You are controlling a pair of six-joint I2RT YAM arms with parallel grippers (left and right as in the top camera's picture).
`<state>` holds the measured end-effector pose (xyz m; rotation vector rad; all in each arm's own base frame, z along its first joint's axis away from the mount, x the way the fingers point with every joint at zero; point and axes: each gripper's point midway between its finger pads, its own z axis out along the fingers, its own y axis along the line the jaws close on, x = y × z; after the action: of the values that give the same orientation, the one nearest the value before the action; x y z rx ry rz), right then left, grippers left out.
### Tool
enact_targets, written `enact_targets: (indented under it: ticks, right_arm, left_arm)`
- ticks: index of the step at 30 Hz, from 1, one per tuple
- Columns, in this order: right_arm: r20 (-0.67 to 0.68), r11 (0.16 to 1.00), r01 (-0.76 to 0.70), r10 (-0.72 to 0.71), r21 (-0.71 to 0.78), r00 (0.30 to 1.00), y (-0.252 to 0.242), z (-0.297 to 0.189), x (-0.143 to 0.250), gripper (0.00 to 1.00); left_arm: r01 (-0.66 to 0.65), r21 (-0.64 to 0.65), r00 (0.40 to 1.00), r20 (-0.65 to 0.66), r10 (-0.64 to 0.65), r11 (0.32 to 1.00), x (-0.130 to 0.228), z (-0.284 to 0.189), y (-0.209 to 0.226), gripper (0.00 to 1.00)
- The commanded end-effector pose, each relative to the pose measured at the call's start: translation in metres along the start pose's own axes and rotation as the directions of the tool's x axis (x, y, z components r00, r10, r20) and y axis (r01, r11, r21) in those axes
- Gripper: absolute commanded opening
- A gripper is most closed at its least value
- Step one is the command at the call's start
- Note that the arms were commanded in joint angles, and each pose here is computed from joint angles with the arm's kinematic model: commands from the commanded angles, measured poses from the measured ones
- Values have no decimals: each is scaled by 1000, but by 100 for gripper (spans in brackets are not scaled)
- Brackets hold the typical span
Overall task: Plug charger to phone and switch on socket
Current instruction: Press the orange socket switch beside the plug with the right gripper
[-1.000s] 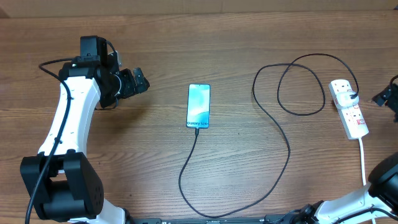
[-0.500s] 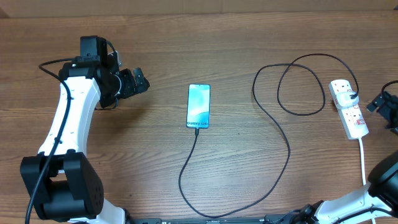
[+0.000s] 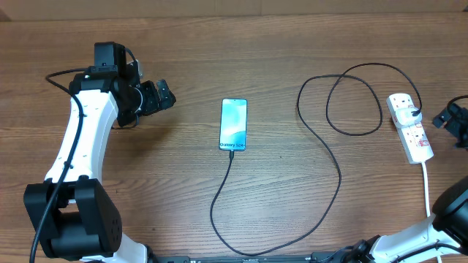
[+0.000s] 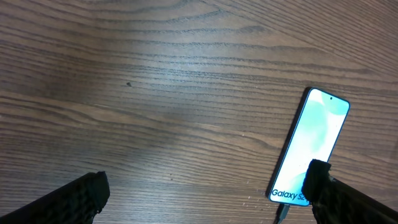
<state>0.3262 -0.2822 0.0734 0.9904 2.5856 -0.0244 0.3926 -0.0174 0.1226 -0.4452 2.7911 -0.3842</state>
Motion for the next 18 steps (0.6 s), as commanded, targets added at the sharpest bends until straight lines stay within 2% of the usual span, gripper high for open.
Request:
enact_targets:
  ticks: [1, 4, 11, 18]
  right_arm:
    - [-37, 999, 12, -14, -39, 999, 7, 14, 8, 100]
    - [-87, 998, 17, -22, -55, 996, 7, 30, 19, 100]
    - [-66, 998, 23, -27, -57, 997, 7, 37, 13, 100]
    - [-99, 998, 17, -22, -58, 995, 4, 60, 20, 100]
  left_arm:
    - [-4, 0, 1000, 31, 4, 1000, -5, -9, -2, 99]
    - [-4, 0, 1000, 30, 4, 1000, -5, -9, -2, 100]
    - [-4, 0, 1000, 30, 4, 1000, -5, -9, -2, 100]
    - [-4, 0, 1000, 30, 4, 1000, -5, -9, -2, 99]
